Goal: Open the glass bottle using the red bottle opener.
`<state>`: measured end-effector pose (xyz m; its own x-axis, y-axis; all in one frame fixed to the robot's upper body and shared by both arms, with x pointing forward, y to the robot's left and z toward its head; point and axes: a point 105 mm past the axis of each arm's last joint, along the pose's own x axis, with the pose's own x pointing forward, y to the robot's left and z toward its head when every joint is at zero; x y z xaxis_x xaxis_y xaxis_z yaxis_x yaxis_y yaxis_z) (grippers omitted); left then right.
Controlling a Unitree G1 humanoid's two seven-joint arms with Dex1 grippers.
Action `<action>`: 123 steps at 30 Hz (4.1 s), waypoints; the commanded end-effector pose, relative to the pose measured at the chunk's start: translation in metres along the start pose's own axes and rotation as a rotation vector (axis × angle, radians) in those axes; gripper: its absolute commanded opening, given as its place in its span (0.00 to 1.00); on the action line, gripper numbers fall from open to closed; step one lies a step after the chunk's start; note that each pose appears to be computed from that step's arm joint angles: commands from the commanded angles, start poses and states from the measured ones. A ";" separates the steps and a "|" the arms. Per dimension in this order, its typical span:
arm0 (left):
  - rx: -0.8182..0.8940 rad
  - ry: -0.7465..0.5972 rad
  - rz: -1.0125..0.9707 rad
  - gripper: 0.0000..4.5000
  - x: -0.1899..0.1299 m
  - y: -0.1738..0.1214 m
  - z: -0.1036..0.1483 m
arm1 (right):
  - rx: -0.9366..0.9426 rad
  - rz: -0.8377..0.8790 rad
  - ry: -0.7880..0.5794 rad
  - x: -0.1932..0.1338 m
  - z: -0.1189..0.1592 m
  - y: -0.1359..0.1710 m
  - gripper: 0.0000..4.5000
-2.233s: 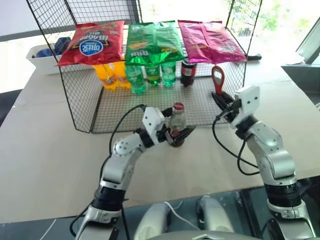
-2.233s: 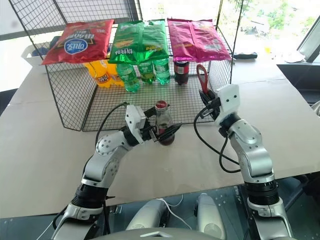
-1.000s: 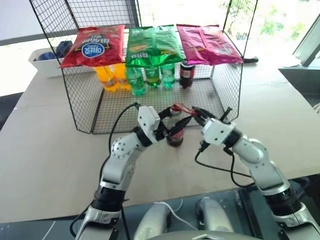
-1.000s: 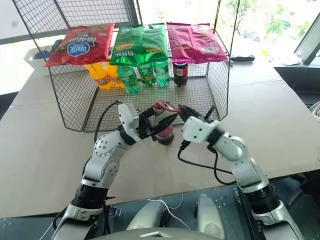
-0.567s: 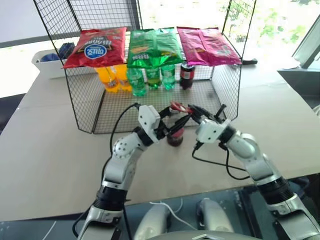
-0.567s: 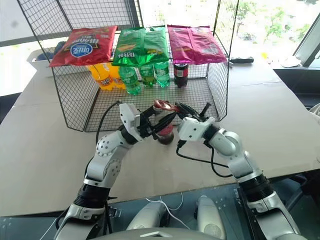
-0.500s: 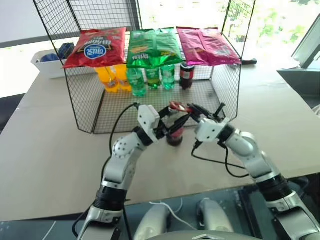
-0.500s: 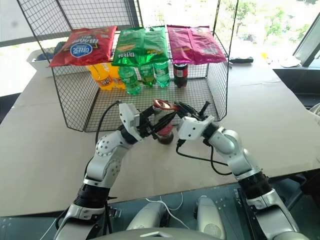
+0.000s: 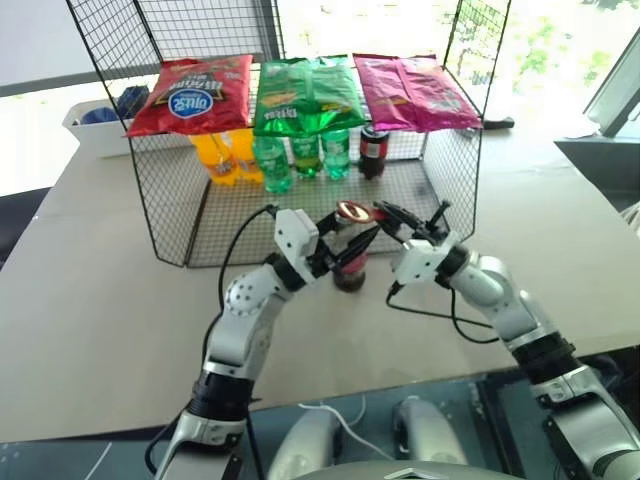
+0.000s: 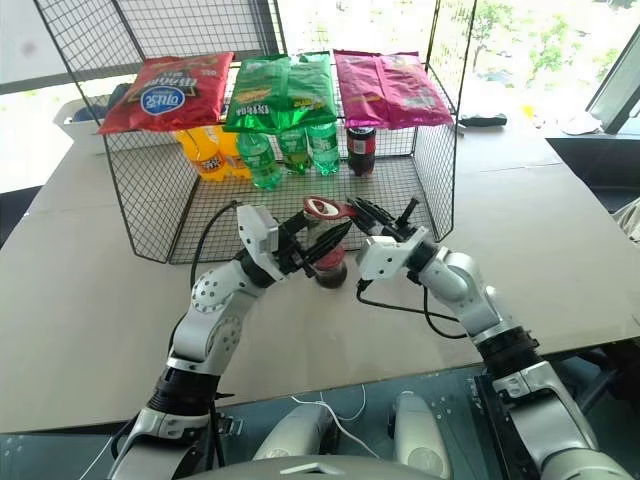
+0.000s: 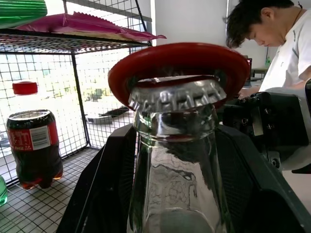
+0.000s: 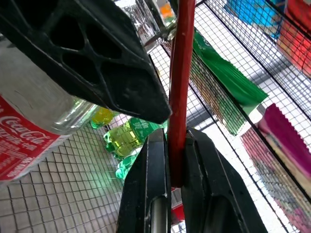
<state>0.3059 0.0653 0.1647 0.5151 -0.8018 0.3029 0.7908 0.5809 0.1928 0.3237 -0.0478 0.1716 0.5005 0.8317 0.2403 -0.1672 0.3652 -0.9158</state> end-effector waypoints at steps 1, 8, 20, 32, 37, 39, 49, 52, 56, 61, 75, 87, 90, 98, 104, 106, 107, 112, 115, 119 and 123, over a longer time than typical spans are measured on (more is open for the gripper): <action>-0.023 0.072 0.018 0.50 0.000 0.001 -0.018 | -0.126 0.094 -0.178 0.012 0.033 0.000 0.00; -0.028 0.071 0.012 0.50 0.003 -0.002 -0.021 | -0.200 0.075 -0.200 0.014 0.034 -0.013 0.00; -0.036 0.076 -0.002 0.50 0.003 -0.006 -0.023 | -0.346 0.059 -0.197 0.014 0.023 -0.033 0.00; -0.055 0.082 -0.039 0.50 0.009 -0.010 -0.027 | -0.390 0.059 -0.116 0.000 -0.005 -0.045 0.00; -0.067 0.086 -0.056 0.50 0.011 -0.013 -0.030 | -0.419 0.064 -0.105 -0.003 -0.010 -0.049 0.00; -0.071 0.088 -0.061 0.50 0.011 -0.015 -0.031 | -0.425 0.062 -0.102 -0.003 -0.011 -0.051 0.00; -0.076 0.095 -0.057 0.50 0.009 -0.015 -0.034 | -0.413 0.006 -0.152 -0.001 0.001 -0.059 0.00; -0.079 0.095 -0.052 0.50 0.007 -0.015 -0.034 | -0.394 -0.032 -0.183 0.001 0.010 -0.062 0.00; -0.077 0.088 -0.035 0.50 0.004 -0.012 -0.031 | -0.359 -0.105 -0.210 0.003 0.019 -0.070 0.00; -0.070 0.084 -0.031 0.50 0.002 -0.012 -0.028 | -0.333 -0.190 -0.197 0.002 0.021 -0.083 0.00; -0.067 0.064 -0.010 0.64 0.001 -0.008 -0.022 | -0.130 -0.267 -0.051 -0.004 -0.004 -0.083 0.00; -0.069 0.068 -0.005 0.98 -0.002 -0.009 -0.024 | -0.141 -0.225 -0.057 -0.004 -0.001 -0.076 0.00; -0.061 0.073 -0.019 0.98 -0.004 -0.012 -0.023 | -0.111 -0.232 -0.050 -0.005 -0.003 -0.075 0.00; -0.062 0.114 -0.067 0.98 -0.016 -0.022 -0.025 | 0.449 -0.172 0.168 -0.020 -0.039 -0.030 0.00; -0.052 0.158 -0.054 0.99 -0.027 -0.021 -0.032 | 0.813 -0.064 0.344 -0.039 -0.041 0.018 0.24; -0.046 0.180 -0.054 0.99 -0.033 -0.023 -0.037 | 0.876 -0.064 0.387 -0.044 -0.040 0.023 0.42; -0.046 0.189 -0.051 0.99 -0.035 -0.023 -0.038 | 0.890 -0.080 0.404 -0.045 -0.042 0.023 0.55; -0.040 0.223 -0.034 0.99 -0.047 -0.023 -0.042 | 0.955 -0.186 0.481 -0.058 -0.053 0.015 1.00; -0.024 0.248 -0.011 0.99 -0.058 -0.020 -0.043 | 0.951 -0.185 0.506 -0.068 -0.054 0.015 1.00; -0.021 0.301 -0.005 0.99 -0.082 -0.028 -0.044 | 0.955 -0.165 0.544 -0.089 -0.054 0.021 1.00; -0.017 0.340 0.067 0.99 -0.104 -0.025 -0.043 | 0.978 -0.144 0.528 -0.103 -0.048 0.025 1.00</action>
<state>0.2478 0.1217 0.0759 0.6242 -0.7798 -0.0481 0.7782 0.6150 0.1273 0.3124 -0.1438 0.0879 0.8354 0.5337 -0.1313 -0.5492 0.8192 -0.1650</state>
